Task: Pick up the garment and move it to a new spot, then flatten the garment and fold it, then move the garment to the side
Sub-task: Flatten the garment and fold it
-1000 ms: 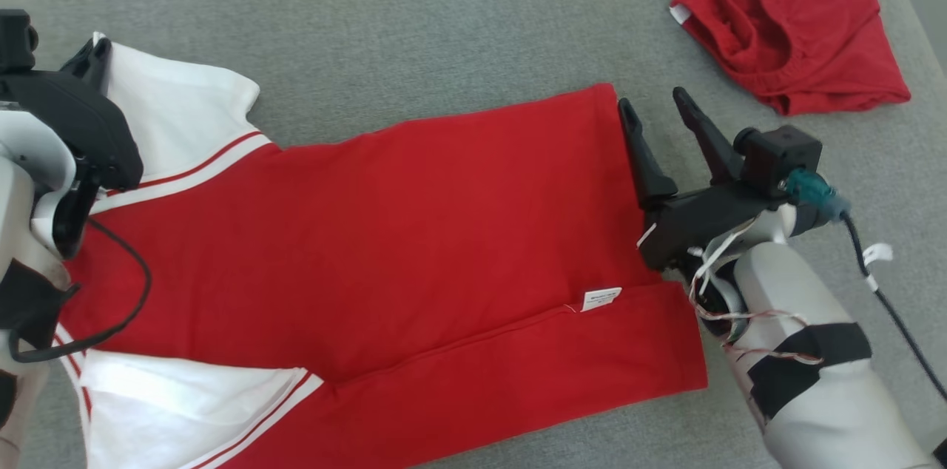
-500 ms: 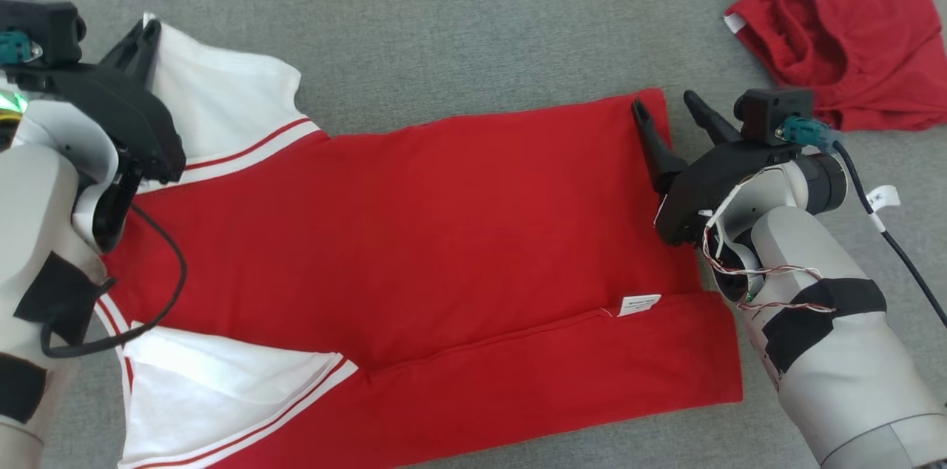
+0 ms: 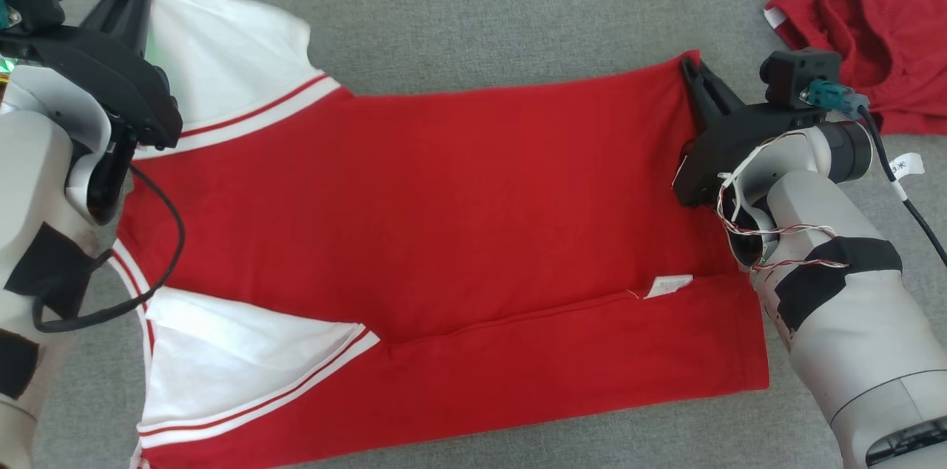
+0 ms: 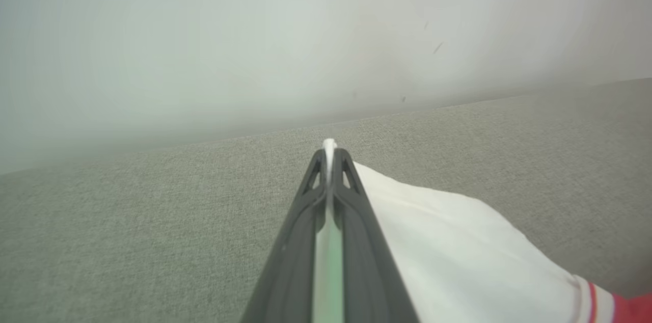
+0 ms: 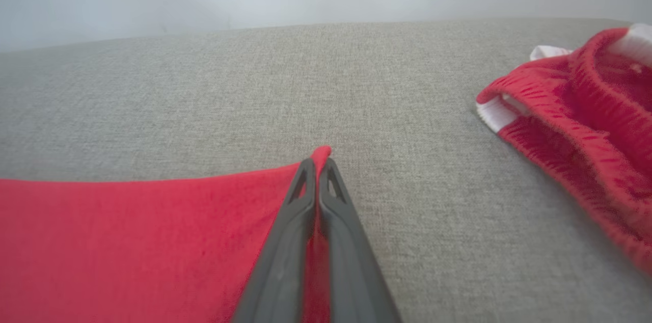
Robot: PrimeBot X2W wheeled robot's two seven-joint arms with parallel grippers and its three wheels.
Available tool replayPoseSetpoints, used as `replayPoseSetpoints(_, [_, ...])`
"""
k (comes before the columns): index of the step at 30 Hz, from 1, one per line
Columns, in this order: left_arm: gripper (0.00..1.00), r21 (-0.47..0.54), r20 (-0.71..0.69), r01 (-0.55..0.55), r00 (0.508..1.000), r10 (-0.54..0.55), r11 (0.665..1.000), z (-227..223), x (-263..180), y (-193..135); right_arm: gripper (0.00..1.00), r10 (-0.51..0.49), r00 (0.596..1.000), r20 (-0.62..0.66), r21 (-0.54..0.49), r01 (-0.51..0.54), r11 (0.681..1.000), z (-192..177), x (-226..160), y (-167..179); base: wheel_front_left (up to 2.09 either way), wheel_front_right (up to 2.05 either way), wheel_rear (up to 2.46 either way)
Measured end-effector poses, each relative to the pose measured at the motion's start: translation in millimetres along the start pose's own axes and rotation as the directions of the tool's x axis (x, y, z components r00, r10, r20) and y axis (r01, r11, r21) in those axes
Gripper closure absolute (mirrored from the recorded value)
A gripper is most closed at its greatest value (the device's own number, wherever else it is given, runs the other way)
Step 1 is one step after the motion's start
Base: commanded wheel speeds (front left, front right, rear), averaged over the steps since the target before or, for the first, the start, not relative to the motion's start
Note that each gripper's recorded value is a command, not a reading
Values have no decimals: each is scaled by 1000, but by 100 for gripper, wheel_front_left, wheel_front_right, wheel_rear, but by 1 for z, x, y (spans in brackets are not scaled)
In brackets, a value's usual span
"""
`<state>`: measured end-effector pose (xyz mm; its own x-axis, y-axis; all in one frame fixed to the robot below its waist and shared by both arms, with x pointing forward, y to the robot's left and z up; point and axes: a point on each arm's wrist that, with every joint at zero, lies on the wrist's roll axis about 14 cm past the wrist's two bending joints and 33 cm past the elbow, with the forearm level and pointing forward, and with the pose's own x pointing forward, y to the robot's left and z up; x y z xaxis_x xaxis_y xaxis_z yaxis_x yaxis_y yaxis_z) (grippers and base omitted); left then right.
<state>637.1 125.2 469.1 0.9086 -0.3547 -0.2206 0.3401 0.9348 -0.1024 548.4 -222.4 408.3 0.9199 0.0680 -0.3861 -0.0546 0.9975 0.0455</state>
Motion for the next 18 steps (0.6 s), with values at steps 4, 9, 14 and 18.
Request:
replayPoseSetpoints(4, [100, 10, 46, 7, 999, -8, 1000, 11, -5, -4, 100, 9, 999, 40, -5, -9, 1000, 6, -2, 5, 0, 0, 0])
replayPoseSetpoints(9, [100, -9, 92, 40, 995, -39, 999, 11, -24, -19, 100, 23, 995, 93, -5, -22, 1000, 13, -14, 10, 0, 0, 0])
replayPoseSetpoints(14, [100, -33, 123, 56, 991, -52, 998, 5, -52, -26, 100, 35, 991, 132, 22, -38, 999, 12, -31, 13, 0, 0, 0])
replayPoseSetpoints(18, [100, -47, 140, 59, 989, -52, 997, 0, -75, -27, 100, 46, 988, 149, 39, -53, 998, 9, -45, 14, 0, 0, 0])
